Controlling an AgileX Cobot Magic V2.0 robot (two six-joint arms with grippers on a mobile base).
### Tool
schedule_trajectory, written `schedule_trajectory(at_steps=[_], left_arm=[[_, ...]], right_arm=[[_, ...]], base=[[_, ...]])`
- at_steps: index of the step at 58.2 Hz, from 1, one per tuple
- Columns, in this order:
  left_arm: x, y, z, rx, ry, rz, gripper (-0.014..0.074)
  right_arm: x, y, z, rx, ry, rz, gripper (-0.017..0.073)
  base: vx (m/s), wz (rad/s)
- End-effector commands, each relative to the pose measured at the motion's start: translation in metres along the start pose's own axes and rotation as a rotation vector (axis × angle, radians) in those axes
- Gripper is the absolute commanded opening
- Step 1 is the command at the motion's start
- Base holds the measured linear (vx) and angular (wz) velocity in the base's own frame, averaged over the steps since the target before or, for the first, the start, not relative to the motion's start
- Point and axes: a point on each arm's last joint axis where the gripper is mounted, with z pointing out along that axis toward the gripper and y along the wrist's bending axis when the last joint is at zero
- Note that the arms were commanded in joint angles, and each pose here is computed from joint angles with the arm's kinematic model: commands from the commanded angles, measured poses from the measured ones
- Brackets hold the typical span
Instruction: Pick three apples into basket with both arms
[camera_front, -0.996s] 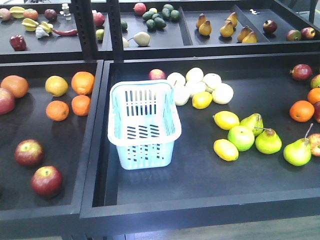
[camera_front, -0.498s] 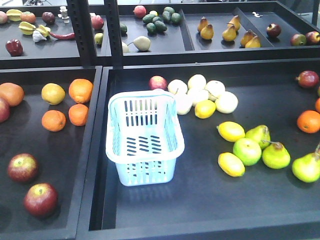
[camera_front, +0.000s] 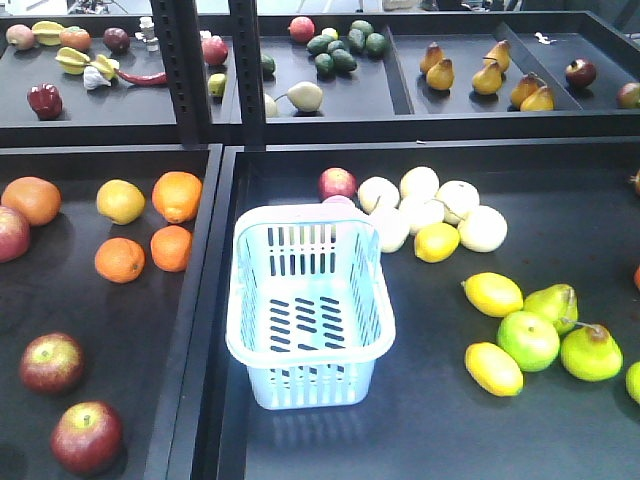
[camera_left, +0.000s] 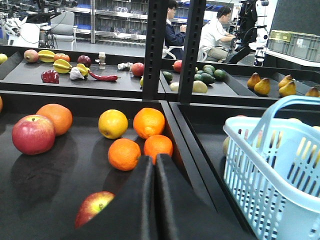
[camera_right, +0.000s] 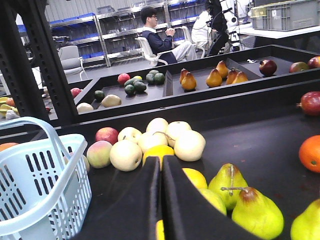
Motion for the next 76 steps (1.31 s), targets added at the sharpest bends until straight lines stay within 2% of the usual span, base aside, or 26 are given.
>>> schedule_trajectory(at_steps=[1, 76], left_arm=[[-0.0154, -0.0025, -0.0029, 0.022, -0.107, -0.01, -0.0006], [-0.0154, -0.0025, -0.0029, 0.022, -0.107, -0.01, -0.0006]], right_arm=[[-0.0034, 0.001, -0.0005, -0.014, -0.073, -0.019, -0.0005], [-0.0034, 0.001, -0.0005, -0.014, -0.073, -0.019, -0.0005]], base=[[0.08, 0.05], [0.03, 0.04]])
